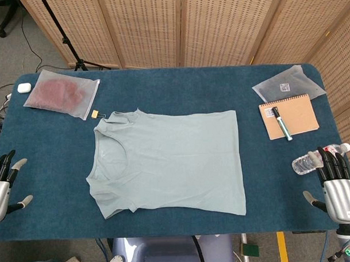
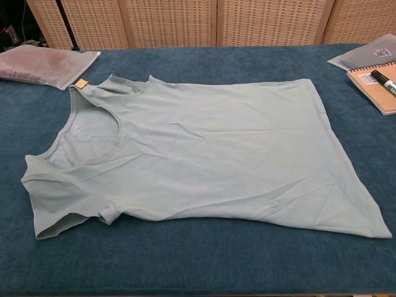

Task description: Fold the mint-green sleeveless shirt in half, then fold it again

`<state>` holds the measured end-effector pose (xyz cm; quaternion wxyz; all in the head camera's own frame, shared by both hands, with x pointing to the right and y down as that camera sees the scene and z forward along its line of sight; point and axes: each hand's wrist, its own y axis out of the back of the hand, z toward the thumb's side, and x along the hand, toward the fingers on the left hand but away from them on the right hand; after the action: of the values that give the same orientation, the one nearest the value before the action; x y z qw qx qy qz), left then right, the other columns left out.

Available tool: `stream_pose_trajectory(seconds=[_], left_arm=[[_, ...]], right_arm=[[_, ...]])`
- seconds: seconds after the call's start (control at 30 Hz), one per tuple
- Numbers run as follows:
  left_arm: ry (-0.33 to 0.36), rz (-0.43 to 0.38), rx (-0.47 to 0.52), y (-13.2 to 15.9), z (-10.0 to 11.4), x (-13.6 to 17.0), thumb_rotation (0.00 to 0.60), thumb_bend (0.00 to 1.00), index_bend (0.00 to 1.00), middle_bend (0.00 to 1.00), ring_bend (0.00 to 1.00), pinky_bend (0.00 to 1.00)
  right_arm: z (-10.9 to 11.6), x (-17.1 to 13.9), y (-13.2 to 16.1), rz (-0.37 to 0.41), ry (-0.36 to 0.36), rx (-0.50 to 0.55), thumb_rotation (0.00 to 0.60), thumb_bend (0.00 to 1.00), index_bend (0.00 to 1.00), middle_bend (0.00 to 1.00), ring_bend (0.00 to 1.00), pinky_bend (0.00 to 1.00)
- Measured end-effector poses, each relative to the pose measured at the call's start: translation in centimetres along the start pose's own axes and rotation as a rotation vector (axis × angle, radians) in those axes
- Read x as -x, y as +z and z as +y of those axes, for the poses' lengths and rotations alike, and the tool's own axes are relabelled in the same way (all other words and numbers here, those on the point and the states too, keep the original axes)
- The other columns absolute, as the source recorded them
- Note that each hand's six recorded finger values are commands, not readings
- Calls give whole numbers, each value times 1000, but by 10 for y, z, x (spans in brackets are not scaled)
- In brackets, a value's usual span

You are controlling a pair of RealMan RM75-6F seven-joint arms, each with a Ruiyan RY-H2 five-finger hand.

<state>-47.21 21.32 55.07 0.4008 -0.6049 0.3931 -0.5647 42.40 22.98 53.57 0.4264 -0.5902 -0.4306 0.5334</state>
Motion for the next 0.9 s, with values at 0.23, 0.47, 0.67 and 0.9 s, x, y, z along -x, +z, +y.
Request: stream_pose_trajectory(seconds=[0.23,0.47,0.67,0.9], left_arm=[[-1,-1,2,0,1,1,600,0,0,0,0,0],[-11,-2,6,1,0,0,600,0,0,0,0,0],[1,2,22,1,4,0,600,0,0,0,0,0],[5,1,33,1,7,2,600,0,0,0,0,0]], right_arm=[[-1,-2,0,3,8,-9,600,0,0,0,0,1],[-6,-3,4,33,40,-14,600,0,25,0,0,1],[-18,-6,23,187,104,-35,600,0,92,0,0,1],[-56,-18,47,350,205,-95,600,0,182,0,0,1]])
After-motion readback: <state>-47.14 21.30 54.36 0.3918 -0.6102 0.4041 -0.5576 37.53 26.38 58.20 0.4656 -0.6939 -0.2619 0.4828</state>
